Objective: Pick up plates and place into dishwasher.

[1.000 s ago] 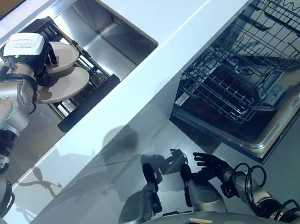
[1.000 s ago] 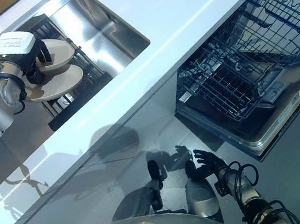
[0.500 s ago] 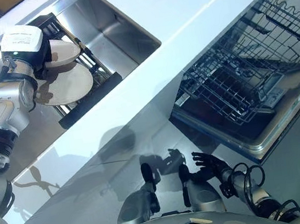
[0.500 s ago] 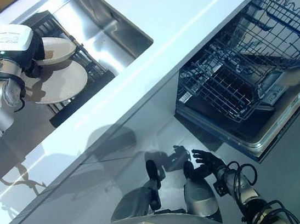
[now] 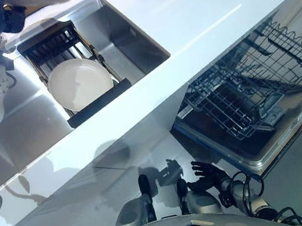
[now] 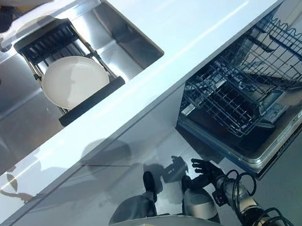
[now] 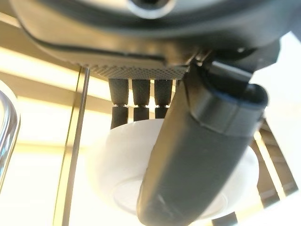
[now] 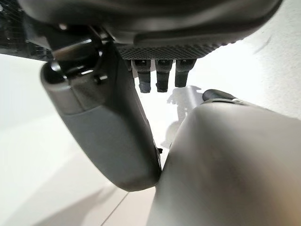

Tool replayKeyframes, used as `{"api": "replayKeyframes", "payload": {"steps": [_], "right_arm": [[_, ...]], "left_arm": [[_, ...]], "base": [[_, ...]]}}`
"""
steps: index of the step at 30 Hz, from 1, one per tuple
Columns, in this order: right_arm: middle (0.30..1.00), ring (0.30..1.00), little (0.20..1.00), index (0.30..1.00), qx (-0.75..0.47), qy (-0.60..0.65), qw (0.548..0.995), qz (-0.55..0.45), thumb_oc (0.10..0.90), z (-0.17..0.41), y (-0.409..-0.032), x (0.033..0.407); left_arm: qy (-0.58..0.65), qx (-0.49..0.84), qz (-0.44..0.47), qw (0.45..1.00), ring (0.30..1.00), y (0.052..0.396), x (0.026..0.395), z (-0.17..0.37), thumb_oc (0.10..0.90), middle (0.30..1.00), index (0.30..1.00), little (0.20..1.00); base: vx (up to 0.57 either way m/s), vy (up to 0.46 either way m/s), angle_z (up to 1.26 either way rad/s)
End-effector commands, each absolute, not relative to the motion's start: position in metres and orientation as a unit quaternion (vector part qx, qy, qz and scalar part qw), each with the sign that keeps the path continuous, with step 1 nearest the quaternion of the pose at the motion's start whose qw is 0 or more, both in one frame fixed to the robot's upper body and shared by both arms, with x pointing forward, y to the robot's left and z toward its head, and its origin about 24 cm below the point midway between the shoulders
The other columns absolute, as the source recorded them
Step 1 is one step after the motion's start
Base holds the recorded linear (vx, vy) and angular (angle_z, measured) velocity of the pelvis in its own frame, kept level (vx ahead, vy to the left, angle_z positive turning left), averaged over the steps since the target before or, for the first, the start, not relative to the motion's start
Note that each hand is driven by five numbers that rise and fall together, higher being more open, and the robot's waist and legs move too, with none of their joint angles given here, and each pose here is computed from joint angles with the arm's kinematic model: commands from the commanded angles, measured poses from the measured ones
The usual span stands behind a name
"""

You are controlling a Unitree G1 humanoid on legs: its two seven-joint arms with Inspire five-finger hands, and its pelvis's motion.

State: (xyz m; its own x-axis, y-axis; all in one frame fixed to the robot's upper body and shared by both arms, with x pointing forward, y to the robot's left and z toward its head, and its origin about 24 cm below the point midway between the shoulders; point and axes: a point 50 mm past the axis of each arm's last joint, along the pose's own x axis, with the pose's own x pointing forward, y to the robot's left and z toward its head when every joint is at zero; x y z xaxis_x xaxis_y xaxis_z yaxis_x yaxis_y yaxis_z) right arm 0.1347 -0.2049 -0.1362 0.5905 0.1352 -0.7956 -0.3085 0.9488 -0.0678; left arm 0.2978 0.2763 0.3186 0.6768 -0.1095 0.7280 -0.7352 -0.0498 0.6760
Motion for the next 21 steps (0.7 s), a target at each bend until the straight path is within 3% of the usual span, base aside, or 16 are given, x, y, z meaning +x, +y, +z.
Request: {"api": "replayKeyframes", "payload": {"steps": [1, 8, 13, 17, 21], "right_arm": [[0.9, 0.9, 0.9, 0.9, -0.095, 0.407, 0.903, 0.1, 0.8, -0.13, -0.222, 0.126], [0.9, 0.9, 0.9, 0.9, -0.073, 0.25, 0.964, 0.051, 0.8, -0.08, -0.215, 0.175], [0.9, 0.9, 0.9, 0.9, -0.039, 0.04, 0.998, -0.016, 0.8, -0.003, -0.222, 0.211], [0.9, 0.9, 0.9, 0.9, -0.102, -0.15, 0.979, -0.09, 0.8, 0.073, -0.232, 0.223], [0.9, 0.9, 0.9, 0.9, -0.182, -0.295, 0.922, -0.172, 0.8, 0.136, -0.246, 0.222]], "left_arm": [[-0.372, 0.647, 0.345, 0.57, 0.3, 0.294, 0.267, 0.359, 0.1, 0.3, 0.3, 0.2], [-0.429, 0.614, 0.33, 0.574, 0.3, 0.291, 0.248, 0.344, 0.1, 0.3, 0.3, 0.2], [-0.465, 0.601, 0.308, 0.573, 0.3, 0.284, 0.234, 0.329, 0.1, 0.3, 0.3, 0.2], [-0.483, 0.593, 0.283, 0.579, 0.3, 0.276, 0.228, 0.324, 0.1, 0.3, 0.3, 0.2], [-0.496, 0.583, 0.25, 0.593, 0.3, 0.268, 0.226, 0.322, 0.1, 0.3, 0.3, 0.2]], "base": [[-0.05, -0.028, 0.02], [-0.08, -0.034, -0.05], [-0.03, -0.015, -0.09], [-0.02, -0.008, -0.06], [-0.01, -0.004, -0.04]]}}
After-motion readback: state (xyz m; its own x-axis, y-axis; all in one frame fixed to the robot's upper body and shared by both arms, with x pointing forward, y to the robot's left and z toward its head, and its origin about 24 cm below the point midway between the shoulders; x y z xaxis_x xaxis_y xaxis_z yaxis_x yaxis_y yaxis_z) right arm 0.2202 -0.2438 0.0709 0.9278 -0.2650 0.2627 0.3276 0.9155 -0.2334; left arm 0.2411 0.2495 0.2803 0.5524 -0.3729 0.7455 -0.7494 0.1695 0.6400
